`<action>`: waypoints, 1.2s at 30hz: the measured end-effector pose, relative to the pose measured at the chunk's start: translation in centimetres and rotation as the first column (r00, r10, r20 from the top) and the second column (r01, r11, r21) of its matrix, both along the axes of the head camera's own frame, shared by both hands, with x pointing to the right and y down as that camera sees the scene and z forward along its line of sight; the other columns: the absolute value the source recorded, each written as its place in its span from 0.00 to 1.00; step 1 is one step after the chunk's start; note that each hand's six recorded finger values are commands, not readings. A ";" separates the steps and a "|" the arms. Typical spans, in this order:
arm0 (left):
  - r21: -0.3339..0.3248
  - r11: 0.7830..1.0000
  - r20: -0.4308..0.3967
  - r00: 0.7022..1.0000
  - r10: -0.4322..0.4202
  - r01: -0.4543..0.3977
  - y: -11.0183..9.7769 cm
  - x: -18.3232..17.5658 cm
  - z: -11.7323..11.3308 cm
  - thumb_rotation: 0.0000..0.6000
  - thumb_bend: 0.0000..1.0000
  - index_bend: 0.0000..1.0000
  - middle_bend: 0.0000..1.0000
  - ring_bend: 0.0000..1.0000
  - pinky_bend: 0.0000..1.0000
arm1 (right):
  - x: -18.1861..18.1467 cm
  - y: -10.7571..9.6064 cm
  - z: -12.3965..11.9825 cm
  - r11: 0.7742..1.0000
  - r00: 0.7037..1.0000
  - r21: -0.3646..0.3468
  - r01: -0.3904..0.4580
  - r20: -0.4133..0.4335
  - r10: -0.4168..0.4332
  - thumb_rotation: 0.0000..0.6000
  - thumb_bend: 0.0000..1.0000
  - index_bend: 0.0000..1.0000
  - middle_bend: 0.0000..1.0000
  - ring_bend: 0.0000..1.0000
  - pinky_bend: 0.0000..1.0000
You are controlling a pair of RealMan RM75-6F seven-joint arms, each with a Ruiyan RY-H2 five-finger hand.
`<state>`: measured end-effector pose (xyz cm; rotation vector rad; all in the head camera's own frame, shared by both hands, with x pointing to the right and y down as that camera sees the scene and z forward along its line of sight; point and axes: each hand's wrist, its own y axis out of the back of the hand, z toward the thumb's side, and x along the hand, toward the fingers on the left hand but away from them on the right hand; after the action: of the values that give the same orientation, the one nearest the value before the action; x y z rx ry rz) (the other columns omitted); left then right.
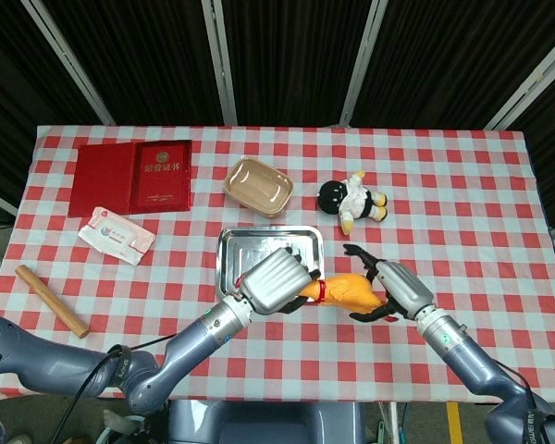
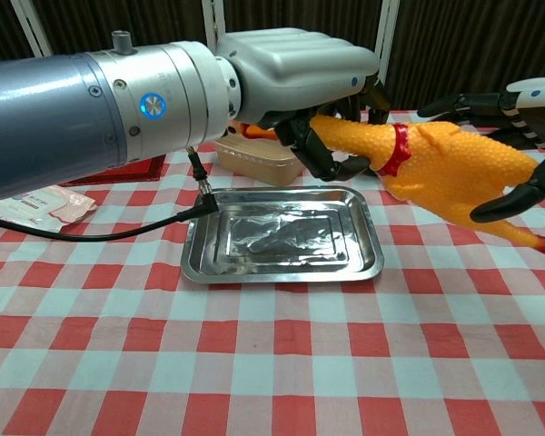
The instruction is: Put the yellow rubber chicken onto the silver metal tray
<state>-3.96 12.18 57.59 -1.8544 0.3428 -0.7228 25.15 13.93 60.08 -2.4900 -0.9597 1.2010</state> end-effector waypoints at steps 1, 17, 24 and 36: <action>-0.001 1.000 -0.003 1.000 -0.003 0.003 0.0 -0.1 0.0 1.00 0.82 0.59 0.65 0.57 0.57 | 0.1 0.0 -0.1 1.000 1.000 0.005 -0.003 0.002 0.003 1.00 0.09 0.00 0.00 0.00 0.03; -0.055 0.995 -0.114 0.989 -0.089 0.083 -0.7 -3.3 1.6 1.00 0.79 0.57 0.63 0.56 0.57 | 5.7 -2.3 -1.9 0.978 0.987 0.157 -0.141 -0.058 0.152 1.00 0.09 0.00 0.00 0.00 0.01; -0.082 0.986 -0.108 0.983 -0.151 0.142 -1.7 -6.1 5.0 1.00 0.79 0.57 0.63 0.56 0.55 | 8.3 -2.9 -2.2 0.958 0.972 0.199 -0.205 -0.075 0.223 1.00 0.09 0.00 0.00 0.00 0.01; -0.131 0.965 -0.032 0.972 -0.232 0.226 -2.5 -9.5 10.7 1.00 0.75 0.56 0.62 0.55 0.53 | 9.5 -2.8 -2.0 0.946 0.963 0.221 -0.236 -0.080 0.259 1.00 0.09 0.00 0.00 0.00 0.01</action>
<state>-13.47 9.66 68.29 -1.9742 0.5606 -0.8764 34.65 11.13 58.11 -2.1666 -1.3261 1.2186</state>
